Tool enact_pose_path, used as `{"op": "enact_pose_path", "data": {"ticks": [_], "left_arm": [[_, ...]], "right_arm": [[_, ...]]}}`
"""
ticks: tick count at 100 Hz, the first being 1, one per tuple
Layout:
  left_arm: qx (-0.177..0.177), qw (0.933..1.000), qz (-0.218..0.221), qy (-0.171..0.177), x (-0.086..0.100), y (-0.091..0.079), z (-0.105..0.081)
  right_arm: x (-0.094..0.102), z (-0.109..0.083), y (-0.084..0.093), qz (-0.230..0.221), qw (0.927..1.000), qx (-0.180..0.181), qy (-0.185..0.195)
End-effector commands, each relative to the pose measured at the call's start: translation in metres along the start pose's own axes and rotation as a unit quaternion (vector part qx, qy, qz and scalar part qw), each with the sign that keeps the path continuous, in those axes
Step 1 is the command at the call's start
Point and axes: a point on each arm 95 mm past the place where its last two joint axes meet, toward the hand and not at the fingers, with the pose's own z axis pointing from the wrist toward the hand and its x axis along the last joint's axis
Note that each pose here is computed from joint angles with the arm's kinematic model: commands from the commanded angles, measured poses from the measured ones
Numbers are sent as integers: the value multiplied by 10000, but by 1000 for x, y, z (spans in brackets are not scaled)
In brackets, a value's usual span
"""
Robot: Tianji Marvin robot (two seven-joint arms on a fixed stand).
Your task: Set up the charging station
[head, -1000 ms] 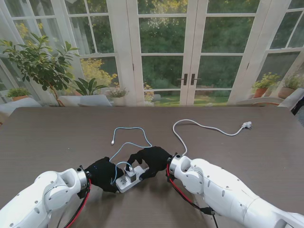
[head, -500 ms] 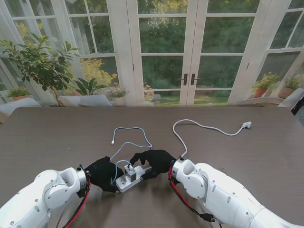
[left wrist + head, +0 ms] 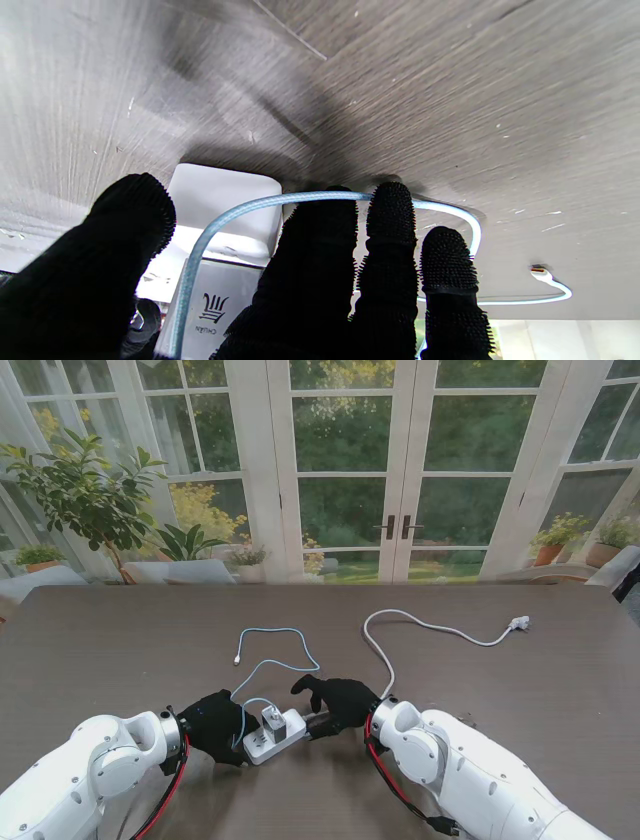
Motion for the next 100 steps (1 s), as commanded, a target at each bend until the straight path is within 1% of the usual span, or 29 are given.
{"op": "enact_pose_path", "data": {"ticks": [1,17,33,52,69,86,100], "left_arm": [[-678,9976,-137,-31,1,42,-6],[-684,9976,-118,-14,1,41,-7],[-693,9975,-92,19,0,41,-7],[-702,9975,-69,39,0,40,-7],[-728,9973,-82,57,0,40,-7],[-745,9972,-58,87,0,39,-7],[-753,9971,-48,102,0,39,-8]], "right_arm": [[-1,-5,-6,36,9999,81,-67],[0,-6,0,65,9999,-13,-155],[2,-7,7,78,9995,-207,-231],[8,-9,14,-137,9988,-450,-142],[16,-12,17,-327,9980,-549,20],[23,-11,14,-361,9981,-465,194],[25,-8,6,-336,9986,-293,293]]}}
